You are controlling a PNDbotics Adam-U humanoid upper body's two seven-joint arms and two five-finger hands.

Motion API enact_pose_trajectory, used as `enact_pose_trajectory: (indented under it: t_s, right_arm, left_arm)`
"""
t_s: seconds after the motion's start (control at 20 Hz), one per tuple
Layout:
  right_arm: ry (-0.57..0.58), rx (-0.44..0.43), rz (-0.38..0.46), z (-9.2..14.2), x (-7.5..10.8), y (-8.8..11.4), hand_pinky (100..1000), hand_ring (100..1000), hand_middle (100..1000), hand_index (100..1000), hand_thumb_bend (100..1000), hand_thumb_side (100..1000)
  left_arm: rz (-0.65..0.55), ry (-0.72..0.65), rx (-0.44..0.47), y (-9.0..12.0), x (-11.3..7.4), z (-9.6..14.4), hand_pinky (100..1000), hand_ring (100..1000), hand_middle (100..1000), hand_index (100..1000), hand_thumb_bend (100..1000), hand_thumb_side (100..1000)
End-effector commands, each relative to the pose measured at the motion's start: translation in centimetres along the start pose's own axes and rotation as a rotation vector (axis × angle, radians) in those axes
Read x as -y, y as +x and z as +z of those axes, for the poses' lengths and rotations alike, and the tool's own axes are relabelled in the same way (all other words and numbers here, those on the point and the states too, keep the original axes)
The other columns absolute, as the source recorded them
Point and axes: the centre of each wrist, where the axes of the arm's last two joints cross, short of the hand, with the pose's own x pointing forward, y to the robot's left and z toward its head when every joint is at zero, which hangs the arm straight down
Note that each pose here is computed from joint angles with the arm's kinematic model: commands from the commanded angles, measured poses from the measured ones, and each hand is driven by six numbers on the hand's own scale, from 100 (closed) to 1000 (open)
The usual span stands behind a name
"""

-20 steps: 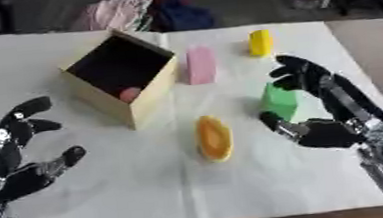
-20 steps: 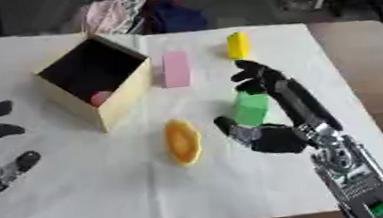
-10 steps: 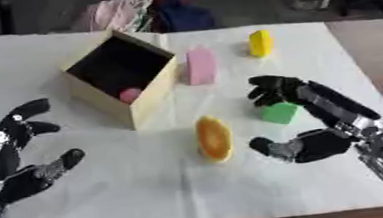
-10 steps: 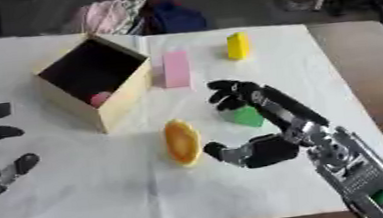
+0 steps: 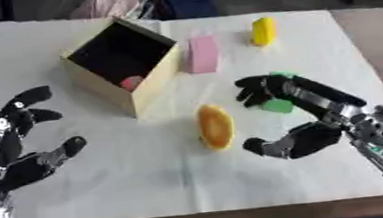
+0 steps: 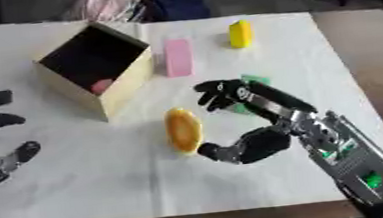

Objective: Pick up objects on the table and place them in the box.

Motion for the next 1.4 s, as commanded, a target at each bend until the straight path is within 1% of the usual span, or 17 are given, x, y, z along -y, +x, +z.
enact_pose_trajectory:
  t_s: [0.05,0.2,0.25,0.3,0.65,0.95,1.4]
  right_arm:
    - [0.027,-0.003,0.040,-0.3,0.9,0.1,810,775,781,937,443,345]
    - [0.044,-0.012,0.063,-0.8,1.3,-0.1,810,776,782,938,445,344]
    - [0.050,-0.014,0.071,-1.0,1.4,-0.1,810,776,782,938,419,348]
    - [0.057,-0.017,0.081,-1.1,1.5,-0.1,810,776,782,938,445,344]
    - [0.083,-0.036,0.132,-2.0,2.4,-0.4,809,775,782,932,442,337]
    - [0.105,-0.051,0.164,-2.4,2.7,-0.6,808,773,781,928,440,333]
    - [0.186,-0.060,0.233,-3.4,3.2,-0.7,795,758,766,912,433,323]
  left_arm:
    - [-0.007,-0.009,0.033,0.8,-0.2,-0.3,775,636,840,802,796,354]
    - [-0.008,-0.013,0.036,0.9,-0.2,-0.3,775,637,840,802,795,354]
    - [-0.009,-0.013,0.037,0.9,-0.2,-0.3,776,637,840,802,795,354]
    - [-0.009,-0.014,0.039,0.9,-0.2,-0.3,776,637,840,802,795,354]
    - [-0.012,-0.019,0.044,1.1,-0.2,-0.4,776,638,841,803,795,355]
    - [-0.015,-0.023,0.048,1.1,-0.3,-0.4,776,638,841,804,795,356]
    - [-0.017,-0.030,0.051,1.2,-0.3,-0.4,776,639,842,805,793,356]
